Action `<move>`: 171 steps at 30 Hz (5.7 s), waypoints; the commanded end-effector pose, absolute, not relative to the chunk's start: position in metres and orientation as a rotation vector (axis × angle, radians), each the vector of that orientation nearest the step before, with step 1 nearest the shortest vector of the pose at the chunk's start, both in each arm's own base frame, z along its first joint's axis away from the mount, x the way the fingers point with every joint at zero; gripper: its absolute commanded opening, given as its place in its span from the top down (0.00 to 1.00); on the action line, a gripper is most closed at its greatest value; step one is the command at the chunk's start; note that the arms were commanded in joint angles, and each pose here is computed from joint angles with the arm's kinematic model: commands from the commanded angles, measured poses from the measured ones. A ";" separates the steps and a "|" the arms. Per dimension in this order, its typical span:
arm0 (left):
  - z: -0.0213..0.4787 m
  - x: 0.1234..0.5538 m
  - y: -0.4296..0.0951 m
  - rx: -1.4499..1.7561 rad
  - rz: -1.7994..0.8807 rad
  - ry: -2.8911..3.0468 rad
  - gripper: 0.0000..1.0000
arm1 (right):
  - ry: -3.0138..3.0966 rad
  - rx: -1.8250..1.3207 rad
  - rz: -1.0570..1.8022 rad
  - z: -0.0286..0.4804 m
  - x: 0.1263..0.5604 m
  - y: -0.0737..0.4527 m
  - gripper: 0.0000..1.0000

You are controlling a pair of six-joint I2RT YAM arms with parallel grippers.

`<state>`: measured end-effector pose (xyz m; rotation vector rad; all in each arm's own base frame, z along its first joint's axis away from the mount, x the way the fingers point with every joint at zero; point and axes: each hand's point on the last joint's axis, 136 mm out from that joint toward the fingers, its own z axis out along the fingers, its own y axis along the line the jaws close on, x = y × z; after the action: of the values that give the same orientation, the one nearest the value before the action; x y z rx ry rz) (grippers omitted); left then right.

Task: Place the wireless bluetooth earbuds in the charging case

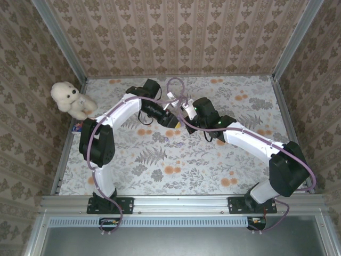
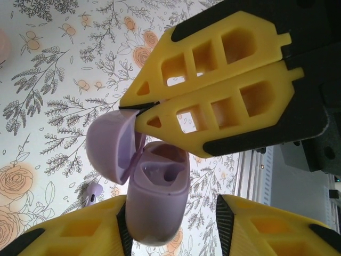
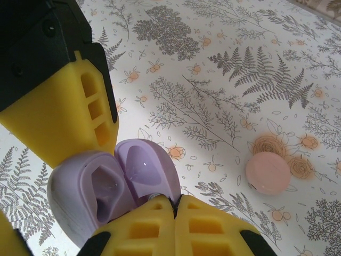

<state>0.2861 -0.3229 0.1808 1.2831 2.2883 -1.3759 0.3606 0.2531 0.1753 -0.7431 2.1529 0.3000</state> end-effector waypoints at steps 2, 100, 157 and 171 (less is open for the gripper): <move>0.190 0.284 -0.329 1.300 -1.442 2.230 0.56 | 2.131 -0.729 0.318 0.182 0.360 0.255 1.00; 0.288 0.377 -0.238 0.445 -0.587 1.229 1.00 | 2.842 -0.163 0.165 0.061 0.334 0.253 0.44; 0.292 0.371 -0.238 0.444 -0.616 1.220 1.00 | 2.883 -0.087 -0.096 0.040 0.323 0.266 0.52; 0.293 0.371 -0.237 0.442 -0.614 1.219 1.00 | 2.914 -0.101 -0.146 0.021 0.319 0.271 0.59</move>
<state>0.3779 -0.2394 0.2697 0.4546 1.2887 -0.5909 0.3222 0.2740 0.0265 -0.1038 2.8988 -0.0801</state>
